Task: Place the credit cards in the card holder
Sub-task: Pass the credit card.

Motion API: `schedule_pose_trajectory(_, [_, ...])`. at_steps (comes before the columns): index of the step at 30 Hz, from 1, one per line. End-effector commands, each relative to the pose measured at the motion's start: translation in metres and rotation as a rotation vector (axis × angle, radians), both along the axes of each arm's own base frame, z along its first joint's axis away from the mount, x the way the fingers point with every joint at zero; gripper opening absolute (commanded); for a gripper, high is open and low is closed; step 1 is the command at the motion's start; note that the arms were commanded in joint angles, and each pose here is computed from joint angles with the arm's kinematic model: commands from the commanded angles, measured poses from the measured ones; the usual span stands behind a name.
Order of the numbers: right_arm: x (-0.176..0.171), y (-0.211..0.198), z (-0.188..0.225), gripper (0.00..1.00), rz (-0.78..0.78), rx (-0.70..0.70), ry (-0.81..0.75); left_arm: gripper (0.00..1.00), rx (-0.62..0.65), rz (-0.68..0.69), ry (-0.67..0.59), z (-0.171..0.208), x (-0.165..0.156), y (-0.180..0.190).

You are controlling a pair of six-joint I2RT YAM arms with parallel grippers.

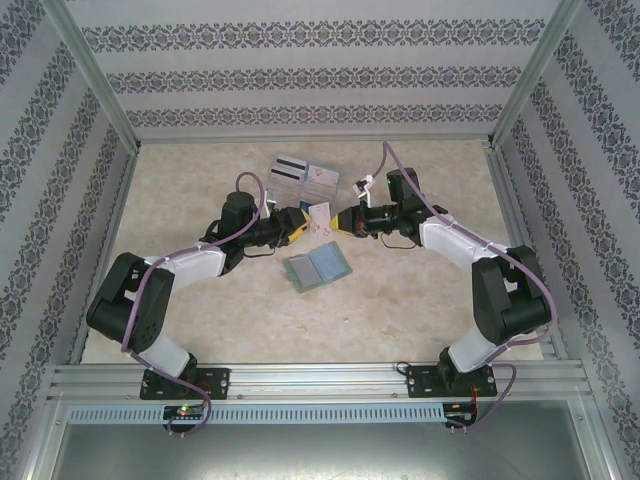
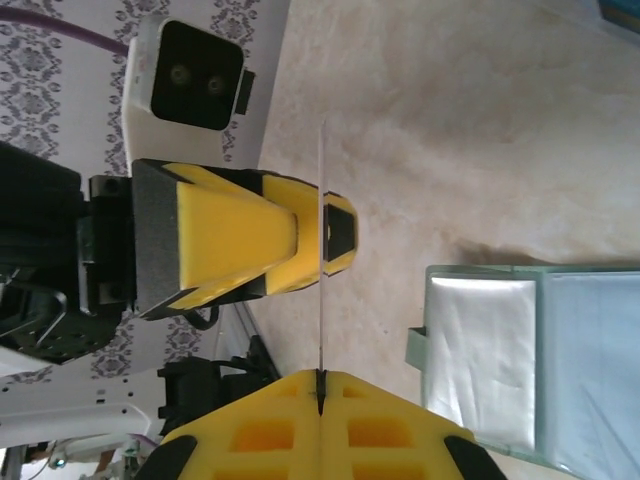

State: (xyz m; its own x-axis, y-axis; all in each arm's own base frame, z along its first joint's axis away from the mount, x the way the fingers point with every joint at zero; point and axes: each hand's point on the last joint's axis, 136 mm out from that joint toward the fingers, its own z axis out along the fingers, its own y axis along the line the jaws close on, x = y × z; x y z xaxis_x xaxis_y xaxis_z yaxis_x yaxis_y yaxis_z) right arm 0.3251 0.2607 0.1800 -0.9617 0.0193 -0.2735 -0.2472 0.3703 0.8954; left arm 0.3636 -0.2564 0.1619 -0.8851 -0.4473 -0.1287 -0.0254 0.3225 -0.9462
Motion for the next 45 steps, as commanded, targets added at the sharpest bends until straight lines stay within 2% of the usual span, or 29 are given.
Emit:
schedule_pose_trajectory(1, [-0.006,0.001,0.023,0.00,0.031,0.069,-0.031,0.38,-0.053,-0.012,-0.056,0.016,0.003,-0.001])
schedule_pose_trajectory(8, [-0.005,0.006,0.020,0.00,0.042,0.085,-0.017,0.38,-0.149,-0.059,-0.089,0.034,0.005,-0.011])
schedule_pose_trajectory(12, [-0.004,0.008,0.020,0.00,0.045,0.089,-0.017,0.25,-0.153,-0.060,-0.090,0.034,0.005,-0.011])
schedule_pose_trajectory(16, [-0.003,0.008,0.019,0.00,0.043,0.090,-0.010,0.01,-0.154,-0.056,-0.101,0.036,0.006,-0.011])
schedule_pose_trajectory(20, [0.005,0.007,0.016,0.01,0.005,0.095,-0.002,0.00,-0.161,-0.047,-0.117,0.038,0.007,-0.010])
schedule_pose_trajectory(21, [0.009,0.007,0.016,0.07,-0.014,0.105,0.007,0.00,-0.163,-0.041,-0.126,0.038,0.008,-0.009])
schedule_pose_trajectory(22, [0.014,0.007,0.015,0.21,-0.044,0.116,0.022,0.00,-0.161,-0.038,-0.130,0.038,0.008,-0.008])
schedule_pose_trajectory(23, [0.018,0.006,0.015,0.26,-0.066,0.129,0.035,0.00,-0.158,-0.035,-0.135,0.038,0.008,-0.008])
schedule_pose_trajectory(26, [0.029,0.006,0.016,0.33,-0.118,0.178,0.064,0.00,-0.147,-0.024,-0.138,0.036,0.008,-0.006])
schedule_pose_trajectory(34, [0.030,0.015,0.019,0.27,-0.099,0.210,0.079,0.00,-0.143,-0.023,-0.132,0.033,0.008,-0.006])
schedule_pose_trajectory(36, [0.029,0.017,0.019,0.23,-0.091,0.213,0.081,0.00,-0.141,-0.024,-0.128,0.032,0.007,-0.006])
schedule_pose_trajectory(45, [0.024,0.024,0.018,0.20,-0.061,0.216,0.093,0.00,-0.135,-0.023,-0.124,0.030,0.008,-0.006])
